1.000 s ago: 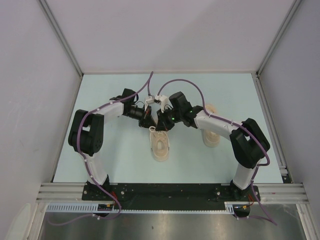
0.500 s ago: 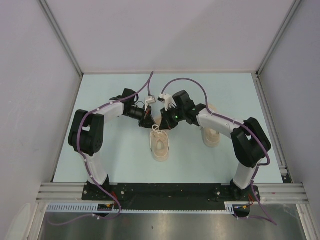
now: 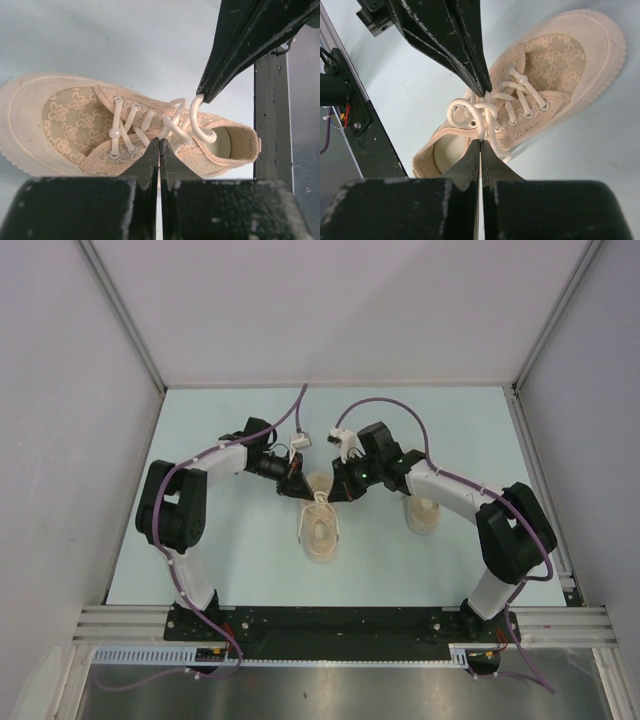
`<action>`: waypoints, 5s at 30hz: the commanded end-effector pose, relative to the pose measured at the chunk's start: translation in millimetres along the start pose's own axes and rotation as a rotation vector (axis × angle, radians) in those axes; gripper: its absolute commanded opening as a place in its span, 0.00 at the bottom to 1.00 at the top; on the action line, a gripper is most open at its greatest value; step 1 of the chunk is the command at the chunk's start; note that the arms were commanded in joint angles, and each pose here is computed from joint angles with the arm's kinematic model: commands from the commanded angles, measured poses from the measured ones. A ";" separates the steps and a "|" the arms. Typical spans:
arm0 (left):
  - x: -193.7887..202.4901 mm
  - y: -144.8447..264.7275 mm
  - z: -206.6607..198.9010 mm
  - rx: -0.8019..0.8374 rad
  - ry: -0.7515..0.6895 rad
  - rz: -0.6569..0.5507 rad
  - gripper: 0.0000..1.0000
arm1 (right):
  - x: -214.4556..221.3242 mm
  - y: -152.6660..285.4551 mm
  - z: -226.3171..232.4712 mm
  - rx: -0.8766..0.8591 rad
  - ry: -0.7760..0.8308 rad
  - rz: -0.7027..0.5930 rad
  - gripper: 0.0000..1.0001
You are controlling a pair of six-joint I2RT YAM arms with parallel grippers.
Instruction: Tie the shoes
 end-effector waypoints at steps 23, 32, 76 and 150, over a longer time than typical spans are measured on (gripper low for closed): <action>-10.6 36.1 -13.6 -0.116 -0.202 0.040 0.00 | 23.5 18.2 0.3 0.005 -0.056 0.018 0.00; -11.0 44.4 -5.0 -0.177 -0.223 0.055 0.00 | 37.3 19.9 -1.1 0.013 -0.071 0.044 0.00; -17.7 63.2 15.9 -0.258 -0.299 0.100 0.00 | 62.6 28.1 -1.5 0.006 -0.035 0.028 0.09; -18.1 67.1 17.2 -0.286 -0.301 0.130 0.00 | 19.7 10.8 -4.9 -0.011 0.216 0.086 0.00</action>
Point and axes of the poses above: each gripper's point midway between its finger pads, its own y axis back along the fingers, its own z axis along the line the jaws close on, x = y × z, the point moved 7 cm from there along y, back along the fingers, and after that the axes turned 15 degrees about y, right-handed, at the moved point
